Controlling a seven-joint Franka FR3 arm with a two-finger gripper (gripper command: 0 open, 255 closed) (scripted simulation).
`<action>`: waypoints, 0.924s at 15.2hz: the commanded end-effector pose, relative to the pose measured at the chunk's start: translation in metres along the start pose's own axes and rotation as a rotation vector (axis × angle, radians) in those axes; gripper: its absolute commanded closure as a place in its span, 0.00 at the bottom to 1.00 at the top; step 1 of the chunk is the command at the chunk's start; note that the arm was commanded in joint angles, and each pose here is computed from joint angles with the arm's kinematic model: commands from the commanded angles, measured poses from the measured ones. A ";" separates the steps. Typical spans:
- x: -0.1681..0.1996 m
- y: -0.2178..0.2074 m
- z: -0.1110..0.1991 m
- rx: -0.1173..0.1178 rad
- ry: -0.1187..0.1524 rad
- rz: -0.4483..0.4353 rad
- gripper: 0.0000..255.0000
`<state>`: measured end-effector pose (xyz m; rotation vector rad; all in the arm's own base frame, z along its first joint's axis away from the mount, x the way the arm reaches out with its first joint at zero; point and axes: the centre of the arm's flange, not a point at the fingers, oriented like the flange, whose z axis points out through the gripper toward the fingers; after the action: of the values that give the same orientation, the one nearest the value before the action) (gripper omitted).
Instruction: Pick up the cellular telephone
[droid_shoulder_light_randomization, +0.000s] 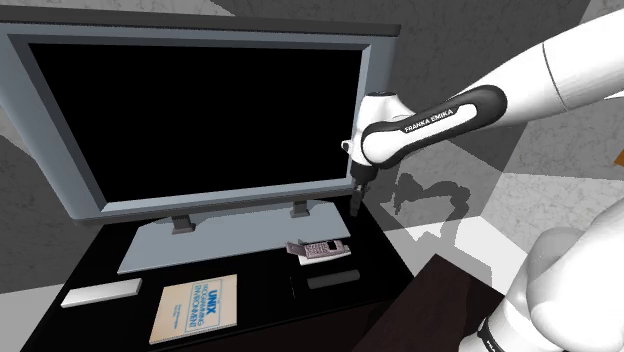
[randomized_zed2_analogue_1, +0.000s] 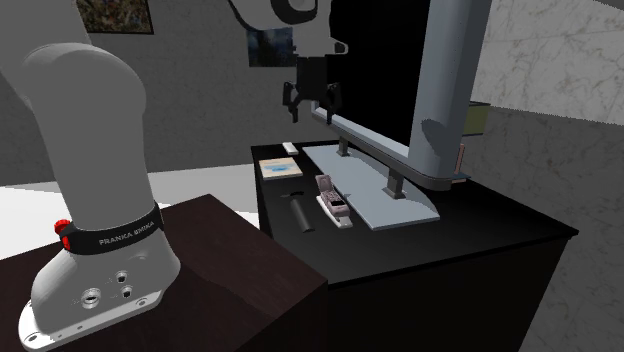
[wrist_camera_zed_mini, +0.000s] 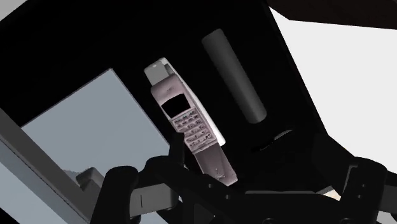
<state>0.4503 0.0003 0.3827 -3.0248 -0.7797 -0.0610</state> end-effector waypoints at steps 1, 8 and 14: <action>0.011 0.008 0.027 -0.001 -0.006 -0.039 0.00; 0.050 0.025 0.110 0.000 -0.027 -0.167 0.00; 0.084 0.035 0.182 0.001 -0.044 -0.277 0.00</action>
<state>0.5409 0.0112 0.2161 -2.9143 -1.1676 -0.0008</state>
